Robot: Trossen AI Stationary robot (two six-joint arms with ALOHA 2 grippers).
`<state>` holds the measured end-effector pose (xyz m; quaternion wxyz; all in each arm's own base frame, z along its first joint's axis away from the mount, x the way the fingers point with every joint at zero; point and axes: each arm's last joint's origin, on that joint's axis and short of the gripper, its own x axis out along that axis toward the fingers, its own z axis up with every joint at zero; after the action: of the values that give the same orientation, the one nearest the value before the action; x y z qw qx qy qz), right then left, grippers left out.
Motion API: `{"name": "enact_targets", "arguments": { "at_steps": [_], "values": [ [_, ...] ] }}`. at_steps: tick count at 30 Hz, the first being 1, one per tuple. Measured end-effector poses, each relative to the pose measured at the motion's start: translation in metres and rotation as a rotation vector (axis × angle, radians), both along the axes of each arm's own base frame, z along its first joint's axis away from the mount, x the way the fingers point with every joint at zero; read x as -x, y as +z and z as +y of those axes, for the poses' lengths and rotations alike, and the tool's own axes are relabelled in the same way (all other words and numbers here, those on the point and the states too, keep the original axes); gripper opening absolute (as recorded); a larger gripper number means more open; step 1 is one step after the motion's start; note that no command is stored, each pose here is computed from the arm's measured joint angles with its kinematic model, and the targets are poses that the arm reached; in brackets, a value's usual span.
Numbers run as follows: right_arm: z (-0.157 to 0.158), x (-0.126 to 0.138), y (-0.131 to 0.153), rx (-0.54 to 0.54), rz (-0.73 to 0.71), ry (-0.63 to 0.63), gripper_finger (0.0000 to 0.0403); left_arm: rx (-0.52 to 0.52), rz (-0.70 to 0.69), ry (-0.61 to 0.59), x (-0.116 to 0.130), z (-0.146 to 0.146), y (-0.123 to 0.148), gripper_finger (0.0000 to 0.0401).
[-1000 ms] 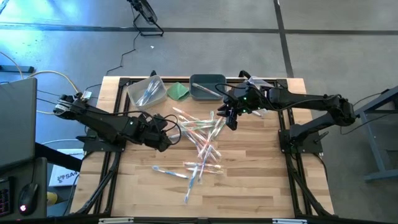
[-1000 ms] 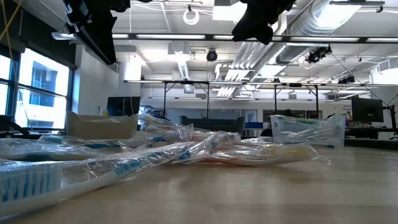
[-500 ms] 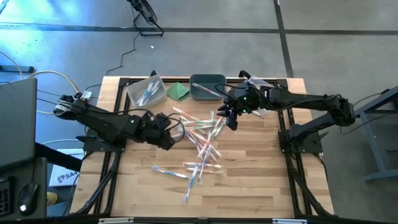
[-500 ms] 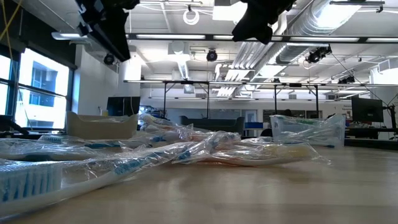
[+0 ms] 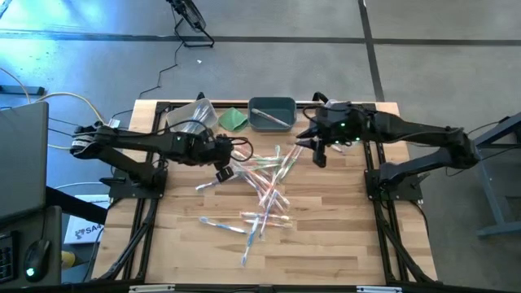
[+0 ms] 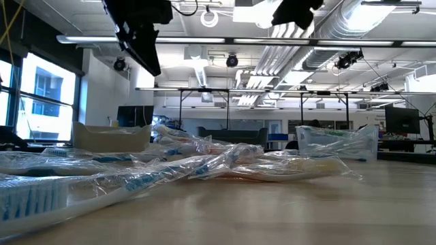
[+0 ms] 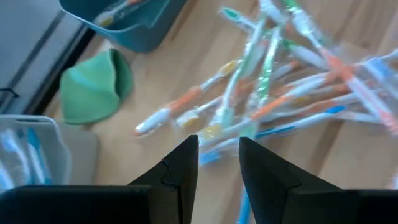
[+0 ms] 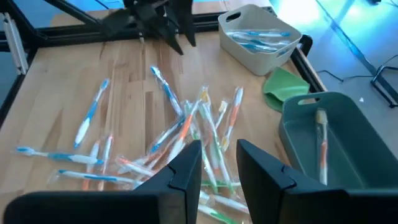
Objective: Pick & Place Toothbrushes
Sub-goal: Put the orange toothbrush into the blue bin
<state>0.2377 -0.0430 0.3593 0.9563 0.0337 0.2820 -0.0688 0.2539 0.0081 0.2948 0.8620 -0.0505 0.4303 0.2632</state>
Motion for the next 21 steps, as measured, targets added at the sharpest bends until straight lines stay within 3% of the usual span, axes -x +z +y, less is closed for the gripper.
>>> {"name": "enact_targets", "arguments": {
  "at_steps": [6,13,21],
  "values": [
    [0.005,0.026,0.008,0.006,-0.042,0.001,0.0093,-0.070,0.125,-0.084,-0.010,0.012,-0.014,0.0113],
    [0.007,0.044,-0.014,-0.051,-0.026,-0.076,0.0093,-0.140,0.302,-0.260,-0.029,0.022,-0.040,0.0113],
    [0.007,0.046,-0.036,-0.076,0.029,-0.135,0.0093,-0.258,0.451,-0.504,-0.041,0.023,-0.056,0.0114]
  ]
}}
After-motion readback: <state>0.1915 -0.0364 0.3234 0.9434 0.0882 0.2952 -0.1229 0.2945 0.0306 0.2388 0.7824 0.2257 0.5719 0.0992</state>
